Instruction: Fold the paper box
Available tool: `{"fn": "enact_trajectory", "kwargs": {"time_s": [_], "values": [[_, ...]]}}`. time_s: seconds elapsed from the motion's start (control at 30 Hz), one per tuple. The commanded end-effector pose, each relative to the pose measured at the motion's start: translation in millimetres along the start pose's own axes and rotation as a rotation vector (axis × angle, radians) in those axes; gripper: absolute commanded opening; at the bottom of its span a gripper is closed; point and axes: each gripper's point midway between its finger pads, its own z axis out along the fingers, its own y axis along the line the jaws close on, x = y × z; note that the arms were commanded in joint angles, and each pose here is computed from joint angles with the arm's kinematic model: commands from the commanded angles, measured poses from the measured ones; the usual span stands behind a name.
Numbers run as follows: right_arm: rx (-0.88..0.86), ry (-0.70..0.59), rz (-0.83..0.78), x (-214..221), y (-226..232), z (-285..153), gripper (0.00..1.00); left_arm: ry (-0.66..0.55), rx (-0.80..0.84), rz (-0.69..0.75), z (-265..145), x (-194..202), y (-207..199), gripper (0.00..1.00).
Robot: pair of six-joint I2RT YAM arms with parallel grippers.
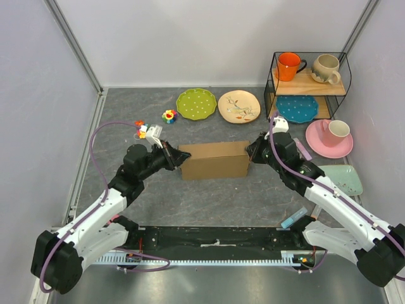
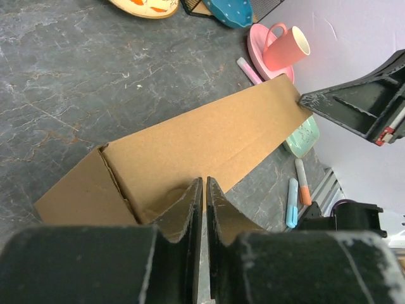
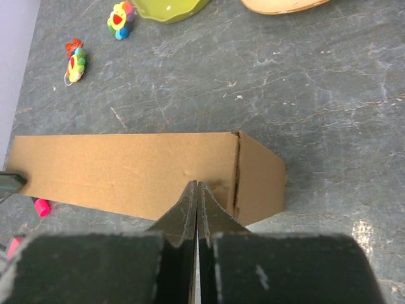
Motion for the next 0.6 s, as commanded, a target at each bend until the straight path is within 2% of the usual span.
{"fn": "enact_trajectory", "kwargs": {"time_s": [0.0,0.1,0.17,0.4,0.5,0.57], "values": [[-0.108,0.014,0.027,-17.1,33.7,-6.6,0.0,0.053,-0.02,-0.042,-1.1,21.4,10.2,0.13],[-0.189,0.002,0.054,-29.1,55.5,-8.1,0.0,0.06,-0.033,-0.024,-0.3,20.2,11.8,0.13],[-0.176,0.015,0.049,-24.9,52.5,-4.7,0.0,0.058,-0.036,-0.021,0.0,19.7,12.7,0.12],[-0.008,0.166,0.021,53.6,-10.7,7.1,0.0,0.081,-0.049,-0.013,-0.9,28.1,18.7,0.12],[0.021,0.222,0.042,87.2,-31.6,0.9,0.0,0.08,-0.053,0.001,-6.7,31.1,19.5,0.12],[0.011,0.215,0.071,95.0,-36.2,-6.7,0.0,0.087,-0.066,0.006,-11.2,37.9,21.4,0.12]]}}
